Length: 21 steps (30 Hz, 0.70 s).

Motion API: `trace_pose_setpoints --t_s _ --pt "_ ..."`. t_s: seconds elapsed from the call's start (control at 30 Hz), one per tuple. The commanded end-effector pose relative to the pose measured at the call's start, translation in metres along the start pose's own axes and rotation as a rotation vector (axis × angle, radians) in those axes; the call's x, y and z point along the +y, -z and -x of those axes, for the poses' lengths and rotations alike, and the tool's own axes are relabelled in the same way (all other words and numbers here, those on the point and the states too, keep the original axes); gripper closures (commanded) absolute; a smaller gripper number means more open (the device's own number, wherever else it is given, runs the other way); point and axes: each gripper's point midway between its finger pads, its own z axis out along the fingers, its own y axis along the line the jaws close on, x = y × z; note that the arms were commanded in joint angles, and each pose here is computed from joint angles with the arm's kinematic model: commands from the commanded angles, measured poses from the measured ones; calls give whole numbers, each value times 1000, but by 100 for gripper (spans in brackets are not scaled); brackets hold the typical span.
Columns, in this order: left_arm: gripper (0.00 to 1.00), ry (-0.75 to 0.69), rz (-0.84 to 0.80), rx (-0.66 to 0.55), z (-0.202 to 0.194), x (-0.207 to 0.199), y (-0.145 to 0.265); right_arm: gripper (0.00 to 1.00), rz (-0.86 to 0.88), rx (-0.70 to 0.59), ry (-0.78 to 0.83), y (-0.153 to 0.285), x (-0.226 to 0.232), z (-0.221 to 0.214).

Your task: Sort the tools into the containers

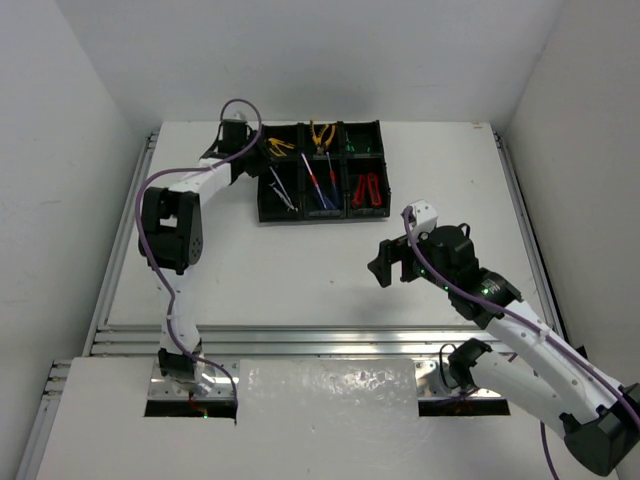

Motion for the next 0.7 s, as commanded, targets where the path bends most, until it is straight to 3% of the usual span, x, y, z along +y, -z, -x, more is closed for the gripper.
trace_pose_setpoints --t_s 0.0,0.1,0.27,0.43,0.63,0.67 --pt "58 13 -51 -63 29 -25 18 1 -6 -19 8 -2 -2 4" --pt "48 11 -37 -102 36 -29 36 1 4 -11 9 -2 0 2" --pt "34 -10 -53 -212 53 -49 98 1 -17 2 -6 -1 -3 1" --pt "13 -61 -5 -333 62 -49 162 1 -211 12 -37 11 -34 6" --pt "12 -99 78 -380 39 -34 220 1 -317 1 -59 36 -48 17" --pt "12 -98 47 -416 37 -42 244 1 -324 -4 -61 39 -49 18"
